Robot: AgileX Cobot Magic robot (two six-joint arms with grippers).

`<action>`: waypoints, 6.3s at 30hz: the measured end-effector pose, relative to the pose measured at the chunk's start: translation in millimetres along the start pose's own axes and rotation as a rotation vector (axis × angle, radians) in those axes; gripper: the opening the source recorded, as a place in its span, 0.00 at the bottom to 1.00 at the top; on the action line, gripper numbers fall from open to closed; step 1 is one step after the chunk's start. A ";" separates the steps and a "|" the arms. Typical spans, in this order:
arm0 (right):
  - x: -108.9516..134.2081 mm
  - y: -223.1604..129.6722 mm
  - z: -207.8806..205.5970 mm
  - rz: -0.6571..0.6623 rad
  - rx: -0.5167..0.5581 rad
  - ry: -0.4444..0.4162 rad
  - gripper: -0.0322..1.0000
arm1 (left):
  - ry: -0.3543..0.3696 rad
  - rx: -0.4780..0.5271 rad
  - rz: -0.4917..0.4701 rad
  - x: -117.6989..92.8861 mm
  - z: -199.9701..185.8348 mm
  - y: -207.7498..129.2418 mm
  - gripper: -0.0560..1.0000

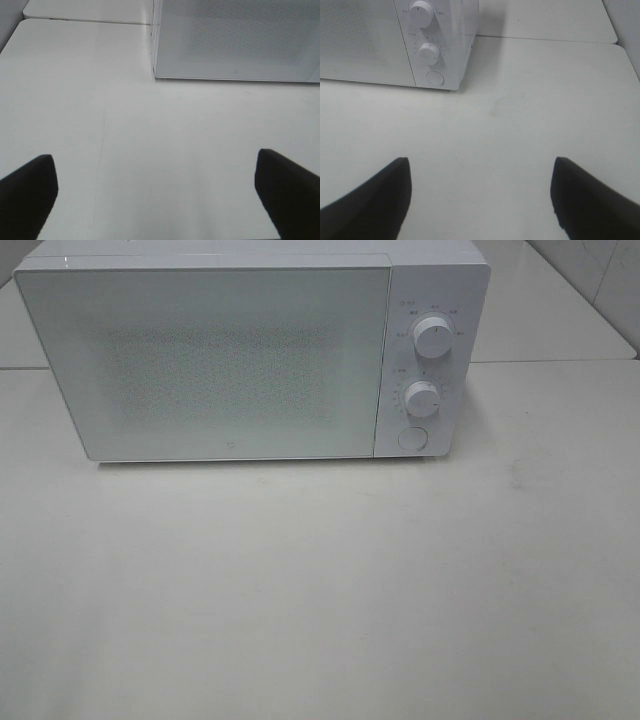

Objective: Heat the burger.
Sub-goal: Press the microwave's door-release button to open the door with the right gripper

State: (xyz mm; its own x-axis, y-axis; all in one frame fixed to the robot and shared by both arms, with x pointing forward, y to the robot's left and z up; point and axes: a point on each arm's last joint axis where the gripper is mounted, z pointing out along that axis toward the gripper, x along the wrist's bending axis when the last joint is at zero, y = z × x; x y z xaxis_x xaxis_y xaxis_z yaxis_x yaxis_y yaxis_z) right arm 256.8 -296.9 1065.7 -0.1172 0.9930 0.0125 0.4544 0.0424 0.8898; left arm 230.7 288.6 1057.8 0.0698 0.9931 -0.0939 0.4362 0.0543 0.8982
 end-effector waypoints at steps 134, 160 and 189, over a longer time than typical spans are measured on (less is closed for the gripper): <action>122.3 -46.3 346.6 1.580 -0.142 -0.008 0.05 | 0.000 0.000 0.000 0.0 0.0 0.0 0.99; 119.2 -53.9 381.0 1.567 -0.115 -0.047 0.05 | 0.000 0.000 0.000 0.0 0.0 0.0 0.99; 115.5 -50.1 394.4 1.572 -0.161 -0.042 0.05 | 0.000 0.000 0.000 0.0 0.0 0.0 0.99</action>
State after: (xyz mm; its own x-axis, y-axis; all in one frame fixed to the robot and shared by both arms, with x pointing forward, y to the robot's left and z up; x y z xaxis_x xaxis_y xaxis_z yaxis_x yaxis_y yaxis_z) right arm 568.8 -141.0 842.7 0.3860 0.0344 0.9218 -0.0011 -0.9993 0.0378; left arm 230.7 288.6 1057.8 0.0698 0.9931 -0.0939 0.4362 0.0543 0.8982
